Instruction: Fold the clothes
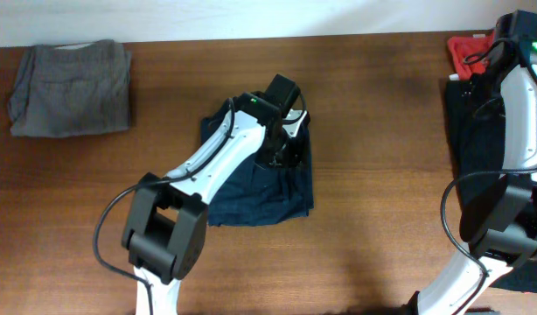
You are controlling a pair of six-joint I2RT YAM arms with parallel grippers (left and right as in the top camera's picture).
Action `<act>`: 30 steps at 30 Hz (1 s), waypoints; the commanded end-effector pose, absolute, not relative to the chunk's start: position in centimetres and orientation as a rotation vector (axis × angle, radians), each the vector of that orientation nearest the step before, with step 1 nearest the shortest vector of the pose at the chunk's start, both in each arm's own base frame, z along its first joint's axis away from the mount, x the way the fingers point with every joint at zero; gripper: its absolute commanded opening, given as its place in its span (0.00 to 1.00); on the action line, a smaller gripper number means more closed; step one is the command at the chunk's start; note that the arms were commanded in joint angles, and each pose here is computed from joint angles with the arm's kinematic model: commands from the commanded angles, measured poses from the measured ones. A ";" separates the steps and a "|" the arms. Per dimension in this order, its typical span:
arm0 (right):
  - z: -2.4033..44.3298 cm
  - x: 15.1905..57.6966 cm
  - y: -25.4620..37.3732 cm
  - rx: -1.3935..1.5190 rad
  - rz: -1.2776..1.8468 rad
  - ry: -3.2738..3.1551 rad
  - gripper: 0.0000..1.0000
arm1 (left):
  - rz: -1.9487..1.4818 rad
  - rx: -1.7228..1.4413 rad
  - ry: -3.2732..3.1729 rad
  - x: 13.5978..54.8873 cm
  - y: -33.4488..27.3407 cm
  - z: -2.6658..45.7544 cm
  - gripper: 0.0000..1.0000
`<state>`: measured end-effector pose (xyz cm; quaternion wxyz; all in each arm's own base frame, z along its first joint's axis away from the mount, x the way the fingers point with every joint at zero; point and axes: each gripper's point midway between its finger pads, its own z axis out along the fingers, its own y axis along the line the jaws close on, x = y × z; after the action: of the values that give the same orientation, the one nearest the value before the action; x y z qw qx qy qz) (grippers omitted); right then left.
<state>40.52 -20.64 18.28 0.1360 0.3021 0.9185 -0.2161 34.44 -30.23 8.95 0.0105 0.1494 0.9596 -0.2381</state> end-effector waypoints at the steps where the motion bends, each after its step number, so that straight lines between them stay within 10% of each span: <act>1: 19.2 40.6 -21.1 0.892 -0.643 2.625 0.98 | -0.289 0.236 2.964 37.6 -24.3 9.5 0.27; 13: 19.2 40.6 -21.1 0.892 -0.643 2.625 0.98 | -0.329 0.243 3.123 30.8 -25.8 1.3 0.13; 26: 19.2 40.6 -21.1 0.892 -0.643 2.625 0.98 | -0.649 0.505 2.985 29.0 -33.9 5.0 0.16; 28: 19.2 40.6 -21.1 0.892 -0.643 2.625 0.98 | -0.647 0.534 2.937 29.2 -33.7 7.0 0.32; 29: 19.2 40.6 -21.1 0.892 -0.643 2.625 0.98 | -0.624 0.528 2.924 29.5 -33.5 7.2 0.63; 30: 19.2 40.6 -21.1 0.892 -0.643 2.625 0.98 | -0.572 0.516 2.916 29.9 -33.1 7.0 0.72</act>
<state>40.52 -20.64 18.28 0.1362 0.3021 0.9184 -0.2161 28.90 -32.59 4.07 0.0180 0.1567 0.9702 -0.1837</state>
